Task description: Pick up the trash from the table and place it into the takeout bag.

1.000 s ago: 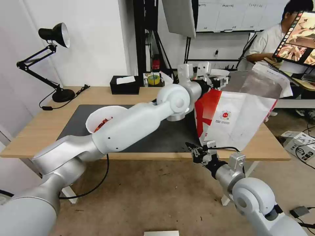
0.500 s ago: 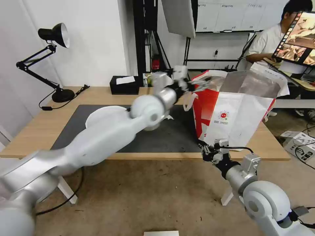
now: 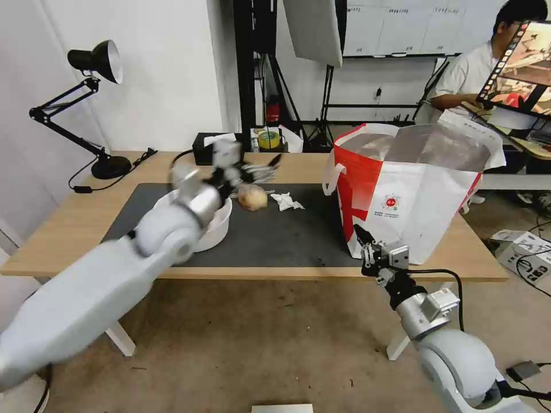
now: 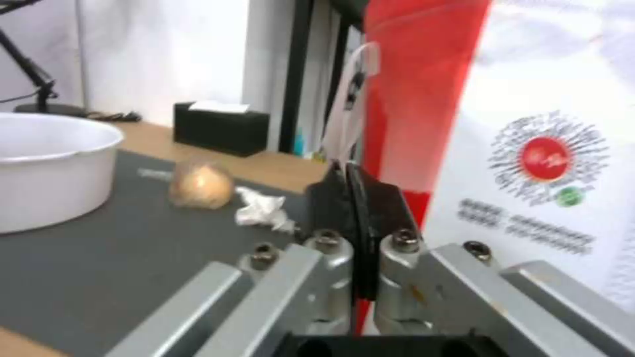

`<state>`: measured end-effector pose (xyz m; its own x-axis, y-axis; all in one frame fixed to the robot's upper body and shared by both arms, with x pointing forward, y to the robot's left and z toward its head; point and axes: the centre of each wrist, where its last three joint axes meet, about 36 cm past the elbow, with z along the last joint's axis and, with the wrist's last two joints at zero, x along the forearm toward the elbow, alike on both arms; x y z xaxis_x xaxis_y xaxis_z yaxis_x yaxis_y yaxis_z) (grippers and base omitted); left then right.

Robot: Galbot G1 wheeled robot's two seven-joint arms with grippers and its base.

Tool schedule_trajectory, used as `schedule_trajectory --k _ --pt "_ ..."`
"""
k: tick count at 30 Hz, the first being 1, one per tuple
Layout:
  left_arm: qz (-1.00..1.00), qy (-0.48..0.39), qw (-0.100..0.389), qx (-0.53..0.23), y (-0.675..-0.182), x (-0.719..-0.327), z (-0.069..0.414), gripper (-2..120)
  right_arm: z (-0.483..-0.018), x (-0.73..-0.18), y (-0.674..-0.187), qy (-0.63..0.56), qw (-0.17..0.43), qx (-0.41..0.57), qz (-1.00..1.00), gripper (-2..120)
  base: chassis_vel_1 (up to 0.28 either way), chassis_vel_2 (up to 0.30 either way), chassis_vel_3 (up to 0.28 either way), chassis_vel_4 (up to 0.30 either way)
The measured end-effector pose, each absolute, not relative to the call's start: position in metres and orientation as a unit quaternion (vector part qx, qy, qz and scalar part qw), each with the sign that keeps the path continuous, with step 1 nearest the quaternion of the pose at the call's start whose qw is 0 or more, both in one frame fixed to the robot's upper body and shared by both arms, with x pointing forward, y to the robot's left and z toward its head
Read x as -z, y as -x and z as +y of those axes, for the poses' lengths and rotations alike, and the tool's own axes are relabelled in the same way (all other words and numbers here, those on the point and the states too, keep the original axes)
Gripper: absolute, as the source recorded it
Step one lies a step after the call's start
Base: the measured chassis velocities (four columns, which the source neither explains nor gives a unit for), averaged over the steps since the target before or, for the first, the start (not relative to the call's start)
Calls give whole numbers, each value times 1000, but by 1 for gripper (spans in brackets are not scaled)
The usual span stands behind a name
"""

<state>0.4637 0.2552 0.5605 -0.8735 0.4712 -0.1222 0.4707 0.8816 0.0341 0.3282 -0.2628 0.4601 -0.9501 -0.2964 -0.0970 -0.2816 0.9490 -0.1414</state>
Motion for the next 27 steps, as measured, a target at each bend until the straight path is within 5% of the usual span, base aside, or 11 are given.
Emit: schedule_trajectory --k 8,16,27 --pt "981 -182 55 -33 -410 -523 315 100 -269 -453 -316 129 62 55 988 35 0 0 0 0" --pt "986 -154 55 -34 -386 -510 334 100 -272 -450 -308 121 64 46 990 55 0 0 0 0" --pt "996 -79 36 -7 -321 -447 367 100 -281 -440 -279 75 44 21 996 99 0 0 0 0"
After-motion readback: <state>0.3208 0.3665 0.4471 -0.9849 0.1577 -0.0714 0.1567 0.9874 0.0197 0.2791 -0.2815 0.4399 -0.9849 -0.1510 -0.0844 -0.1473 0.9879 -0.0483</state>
